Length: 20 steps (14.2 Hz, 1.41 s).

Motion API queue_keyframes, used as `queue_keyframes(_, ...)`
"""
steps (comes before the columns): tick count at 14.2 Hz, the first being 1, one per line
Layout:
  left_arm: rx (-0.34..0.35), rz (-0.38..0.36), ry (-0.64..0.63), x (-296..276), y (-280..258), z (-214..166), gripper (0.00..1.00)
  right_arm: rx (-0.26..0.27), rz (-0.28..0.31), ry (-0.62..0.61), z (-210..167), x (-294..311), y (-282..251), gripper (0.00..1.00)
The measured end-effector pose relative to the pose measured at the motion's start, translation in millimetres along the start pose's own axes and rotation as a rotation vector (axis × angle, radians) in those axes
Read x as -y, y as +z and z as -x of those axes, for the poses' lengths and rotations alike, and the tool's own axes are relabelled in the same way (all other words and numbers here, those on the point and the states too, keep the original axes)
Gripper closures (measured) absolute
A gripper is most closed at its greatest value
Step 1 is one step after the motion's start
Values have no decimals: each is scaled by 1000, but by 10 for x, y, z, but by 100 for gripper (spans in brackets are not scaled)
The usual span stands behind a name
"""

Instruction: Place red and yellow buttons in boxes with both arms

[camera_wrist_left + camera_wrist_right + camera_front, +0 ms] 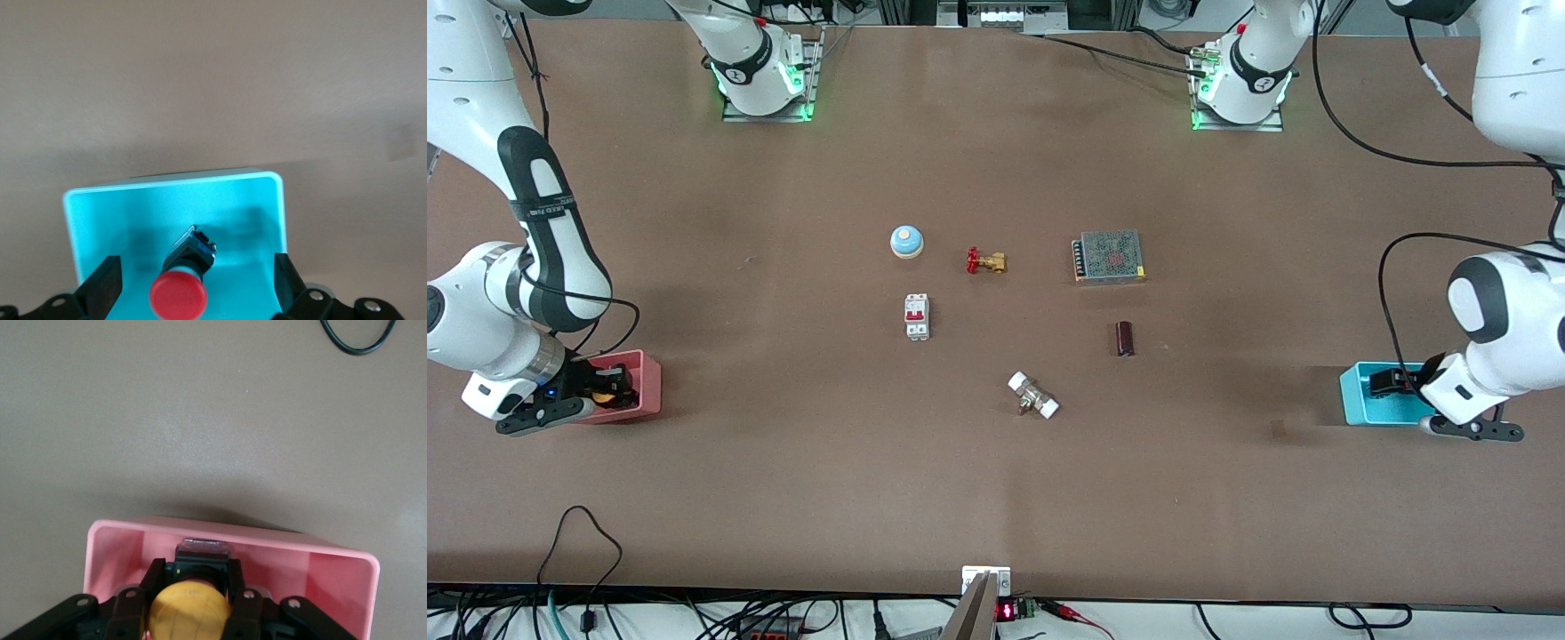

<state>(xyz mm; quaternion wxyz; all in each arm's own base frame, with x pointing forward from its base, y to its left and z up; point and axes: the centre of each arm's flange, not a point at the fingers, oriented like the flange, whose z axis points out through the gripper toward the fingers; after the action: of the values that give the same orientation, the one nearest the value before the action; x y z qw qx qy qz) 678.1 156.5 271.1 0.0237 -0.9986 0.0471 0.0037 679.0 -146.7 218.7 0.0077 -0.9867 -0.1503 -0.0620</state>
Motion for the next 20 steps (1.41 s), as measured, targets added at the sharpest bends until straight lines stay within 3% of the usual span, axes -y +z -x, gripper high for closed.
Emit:
queue_keyframes(2,-4,0,20,-128,-448,-71,0,0,0,0,1,1,1,56)
queue_keyframes(5,19,5,61,-422,-1273,-131,0,1,0,0,2,1,3,31)
queue_keyframes(6,42,10,70,-532,-1543,-117,0,1,0,0,2,2,3,31)
queue_keyframes(8,86,7,71,-726,-2022,-52,0,1,-1,0,2,2,4,20)
queue_keyframes(12,137,4,52,-1080,-2738,209,0,-3,2,-1,-24,-7,-87,17)
queue_keyframes(14,107,8,28,-1118,-3010,366,0,14,-8,-3,-40,2,-284,17)
queue_keyframes(17,0,7,1,-1185,-3046,675,0,47,-27,-8,-52,33,-702,17)
queue_keyframes(19,-43,4,-19,-1225,-3078,949,0,57,-33,-16,-67,87,-1055,2)
queue_keyframes(20,-53,3,-21,-1239,-3123,1062,0,67,-42,-26,-81,161,-1276,2)
